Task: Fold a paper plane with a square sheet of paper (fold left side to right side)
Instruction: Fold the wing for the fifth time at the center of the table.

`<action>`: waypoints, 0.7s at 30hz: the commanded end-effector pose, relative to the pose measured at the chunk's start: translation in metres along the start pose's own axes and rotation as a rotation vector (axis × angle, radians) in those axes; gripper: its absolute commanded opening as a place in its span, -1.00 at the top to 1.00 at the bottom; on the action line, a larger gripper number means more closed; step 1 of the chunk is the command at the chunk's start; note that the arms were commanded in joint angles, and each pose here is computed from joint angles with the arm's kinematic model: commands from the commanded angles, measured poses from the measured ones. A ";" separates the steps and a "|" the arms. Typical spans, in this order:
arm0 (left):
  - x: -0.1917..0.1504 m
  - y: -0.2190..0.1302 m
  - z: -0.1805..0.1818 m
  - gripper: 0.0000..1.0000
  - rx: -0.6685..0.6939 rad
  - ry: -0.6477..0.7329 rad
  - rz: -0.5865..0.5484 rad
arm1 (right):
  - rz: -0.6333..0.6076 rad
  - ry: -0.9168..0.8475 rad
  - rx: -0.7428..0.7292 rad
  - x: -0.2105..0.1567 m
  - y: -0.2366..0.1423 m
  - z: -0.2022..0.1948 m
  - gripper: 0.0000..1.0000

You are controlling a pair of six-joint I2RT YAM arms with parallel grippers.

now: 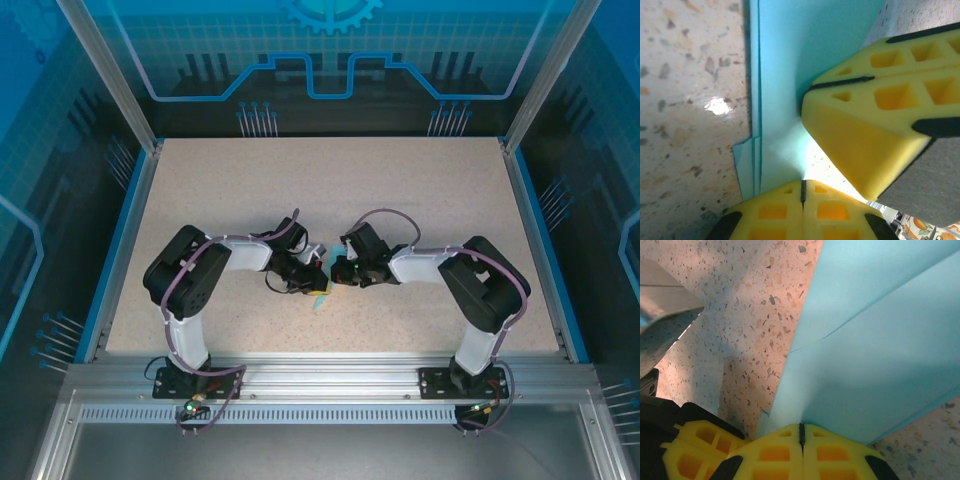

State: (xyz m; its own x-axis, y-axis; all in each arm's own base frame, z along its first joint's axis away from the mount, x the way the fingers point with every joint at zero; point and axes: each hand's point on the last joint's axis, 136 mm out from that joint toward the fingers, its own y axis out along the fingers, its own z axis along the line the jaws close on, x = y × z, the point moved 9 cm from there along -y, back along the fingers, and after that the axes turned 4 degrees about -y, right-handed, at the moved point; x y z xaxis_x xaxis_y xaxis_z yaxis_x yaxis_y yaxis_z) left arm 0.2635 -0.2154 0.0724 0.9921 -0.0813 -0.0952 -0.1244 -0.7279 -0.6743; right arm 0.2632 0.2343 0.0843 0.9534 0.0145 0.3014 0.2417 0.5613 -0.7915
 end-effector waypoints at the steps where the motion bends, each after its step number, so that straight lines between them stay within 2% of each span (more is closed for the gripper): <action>1: -0.023 0.013 0.031 1.00 0.164 -0.077 0.074 | 0.039 0.027 -0.090 -0.008 0.007 -0.026 0.91; 21: -0.026 0.014 0.034 1.00 0.169 -0.082 0.082 | -0.017 0.060 -0.099 0.025 -0.009 -0.055 0.89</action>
State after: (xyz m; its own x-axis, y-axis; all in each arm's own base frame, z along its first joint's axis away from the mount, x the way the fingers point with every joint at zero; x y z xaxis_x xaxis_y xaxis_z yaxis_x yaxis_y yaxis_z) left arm 0.2634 -0.2163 0.0725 0.9922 -0.0858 -0.0900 -0.1241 -0.7285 -0.6737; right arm 0.2836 0.2072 0.0831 0.9560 -0.0098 0.2931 0.2446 0.5783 -0.7783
